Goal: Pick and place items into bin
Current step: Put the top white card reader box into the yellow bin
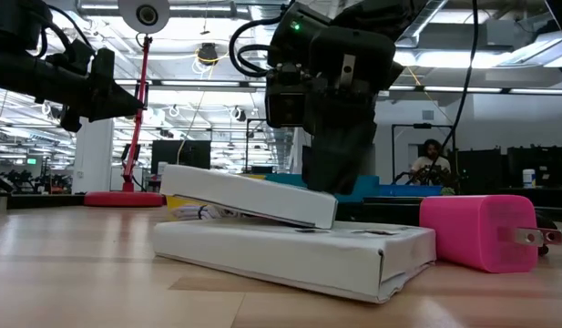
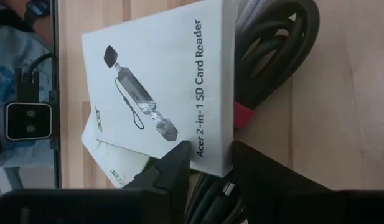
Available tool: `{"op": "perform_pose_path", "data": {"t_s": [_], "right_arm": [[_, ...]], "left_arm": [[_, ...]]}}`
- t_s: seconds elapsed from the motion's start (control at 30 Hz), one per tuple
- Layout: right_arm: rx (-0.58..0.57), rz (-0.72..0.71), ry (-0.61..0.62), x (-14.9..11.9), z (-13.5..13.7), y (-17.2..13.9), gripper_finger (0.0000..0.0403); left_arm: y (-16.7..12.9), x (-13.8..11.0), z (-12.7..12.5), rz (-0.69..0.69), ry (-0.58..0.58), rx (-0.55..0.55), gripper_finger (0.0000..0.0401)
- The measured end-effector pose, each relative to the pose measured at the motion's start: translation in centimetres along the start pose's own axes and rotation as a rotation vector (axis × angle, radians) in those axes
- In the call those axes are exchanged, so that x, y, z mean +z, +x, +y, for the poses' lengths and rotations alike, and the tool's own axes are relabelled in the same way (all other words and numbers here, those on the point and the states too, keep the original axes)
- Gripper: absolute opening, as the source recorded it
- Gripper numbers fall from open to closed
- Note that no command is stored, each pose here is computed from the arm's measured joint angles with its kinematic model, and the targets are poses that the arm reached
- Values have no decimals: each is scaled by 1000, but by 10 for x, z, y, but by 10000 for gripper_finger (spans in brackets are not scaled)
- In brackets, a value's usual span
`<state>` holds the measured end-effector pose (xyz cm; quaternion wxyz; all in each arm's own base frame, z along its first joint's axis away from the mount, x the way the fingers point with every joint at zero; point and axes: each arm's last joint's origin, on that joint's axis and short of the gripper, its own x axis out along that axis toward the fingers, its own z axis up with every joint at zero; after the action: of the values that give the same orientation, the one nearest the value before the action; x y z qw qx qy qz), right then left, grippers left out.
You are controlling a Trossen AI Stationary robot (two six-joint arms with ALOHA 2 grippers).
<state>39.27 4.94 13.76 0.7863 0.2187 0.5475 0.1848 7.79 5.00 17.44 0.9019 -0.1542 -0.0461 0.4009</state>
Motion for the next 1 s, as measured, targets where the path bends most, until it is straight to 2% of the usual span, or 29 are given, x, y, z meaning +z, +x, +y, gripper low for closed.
{"op": "perform_pose_path", "data": {"t_s": [0.63, 1.0], "right_arm": [[-16, 6, 11, -1, 0, -3, 6], [-99, 64, 9, 7, 9, -14, 0]], "left_arm": [[0, 0, 0, 0, 0, 0, 94], [0, 0, 0, 0, 0, 0, 94]]}}
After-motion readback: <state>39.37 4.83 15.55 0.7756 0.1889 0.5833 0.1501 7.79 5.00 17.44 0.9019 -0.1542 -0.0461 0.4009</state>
